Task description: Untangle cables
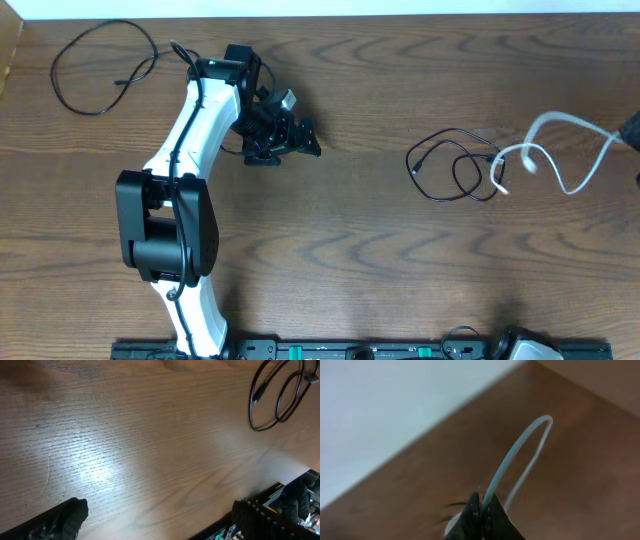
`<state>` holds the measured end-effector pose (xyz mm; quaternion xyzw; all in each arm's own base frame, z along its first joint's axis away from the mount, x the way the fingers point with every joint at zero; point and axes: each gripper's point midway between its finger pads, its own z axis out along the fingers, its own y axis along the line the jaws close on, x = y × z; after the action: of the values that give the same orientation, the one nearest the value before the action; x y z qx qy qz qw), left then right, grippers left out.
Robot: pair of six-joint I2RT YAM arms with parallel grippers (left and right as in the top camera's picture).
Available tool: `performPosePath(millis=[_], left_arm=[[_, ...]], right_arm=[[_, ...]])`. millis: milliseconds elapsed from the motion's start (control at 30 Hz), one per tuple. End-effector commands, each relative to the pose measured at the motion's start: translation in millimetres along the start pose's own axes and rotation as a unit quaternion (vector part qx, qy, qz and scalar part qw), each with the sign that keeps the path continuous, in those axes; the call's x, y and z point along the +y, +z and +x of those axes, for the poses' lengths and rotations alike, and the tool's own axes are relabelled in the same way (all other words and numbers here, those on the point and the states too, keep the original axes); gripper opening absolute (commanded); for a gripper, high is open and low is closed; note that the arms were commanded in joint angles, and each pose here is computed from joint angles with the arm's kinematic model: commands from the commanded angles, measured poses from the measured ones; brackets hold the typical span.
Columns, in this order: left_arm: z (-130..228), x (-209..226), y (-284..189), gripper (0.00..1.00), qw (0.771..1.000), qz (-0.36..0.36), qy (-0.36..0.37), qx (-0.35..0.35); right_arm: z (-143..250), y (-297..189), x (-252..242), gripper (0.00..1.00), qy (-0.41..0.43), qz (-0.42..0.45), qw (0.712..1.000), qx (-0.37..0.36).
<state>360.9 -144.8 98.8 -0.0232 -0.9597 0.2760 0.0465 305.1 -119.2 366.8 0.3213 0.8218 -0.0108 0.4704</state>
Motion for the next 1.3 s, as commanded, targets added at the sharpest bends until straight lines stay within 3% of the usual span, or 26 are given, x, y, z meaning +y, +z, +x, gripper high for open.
performPosePath(millis=[0, 167, 200, 233, 267, 300, 367, 533, 633, 700, 1000, 1267], left_arm=[[1.2, 4.3, 2.8, 0.98, 1.0, -0.006, 0.005, 0.004], [1.1, 4.3, 2.8, 0.98, 1.0, -0.006, 0.005, 0.004], [1.0, 4.3, 2.8, 0.98, 1.0, -0.006, 0.005, 0.004], [1.0, 4.3, 2.8, 0.98, 1.0, -0.006, 0.005, 0.004], [0.9, 4.3, 2.8, 0.98, 1.0, -0.006, 0.006, 0.004], [0.9, 4.3, 2.8, 0.98, 1.0, -0.006, 0.006, 0.004], [0.9, 4.3, 2.8, 0.98, 1.0, -0.006, 0.006, 0.004], [0.9, 4.3, 2.8, 0.98, 1.0, -0.006, 0.005, 0.004], [0.9, 4.2, 2.8, 0.98, 1.0, -0.006, 0.006, 0.004], [0.4, 4.3, 2.8, 0.98, 1.0, -0.006, 0.006, 0.003], [-0.7, 4.2, 2.8, 0.98, 1.0, -0.006, 0.007, 0.001], [-0.6, 4.2, 2.9, 0.98, 1.0, -0.006, 0.007, 0.001]], right_arm=[[-1.4, 22.7, -51.3, 0.01, 0.029, 0.137, 0.99, 0.003], [12.8, 48.1, -75.0, 0.01, 0.057, 0.18, 0.981, 0.045], [16.4, 52.7, -77.5, 0.09, 0.058, 0.184, 0.98, 0.055], [21.0, 57.7, -78.6, 0.27, 0.058, 0.185, 0.979, 0.067], [25.7, 62.1, -79.2, 0.54, 0.057, 0.187, 0.978, 0.079], [30.9, 66.5, -78.8, 0.74, 0.057, 0.185, 0.977, 0.092], [43.5, 76.9, -71.0, 0.97, 0.061, 0.161, 0.977, 0.126], [82.0, 95.0, -15.8, 0.99, 0.02, -0.008, 0.971, 0.237], [105.0, 90.0, 34.9, 0.99, -0.025, -0.163, 0.942, 0.292], [122.5, 84.9, 55.3, 0.99, -0.047, -0.218, 0.919, 0.325], [227.9, 87.0, 53.0, 0.94, -0.143, -0.124, 0.849, 0.494], [323.1, 87.4, 64.2, 0.94, -0.266, -0.142, 0.781, 0.547]])
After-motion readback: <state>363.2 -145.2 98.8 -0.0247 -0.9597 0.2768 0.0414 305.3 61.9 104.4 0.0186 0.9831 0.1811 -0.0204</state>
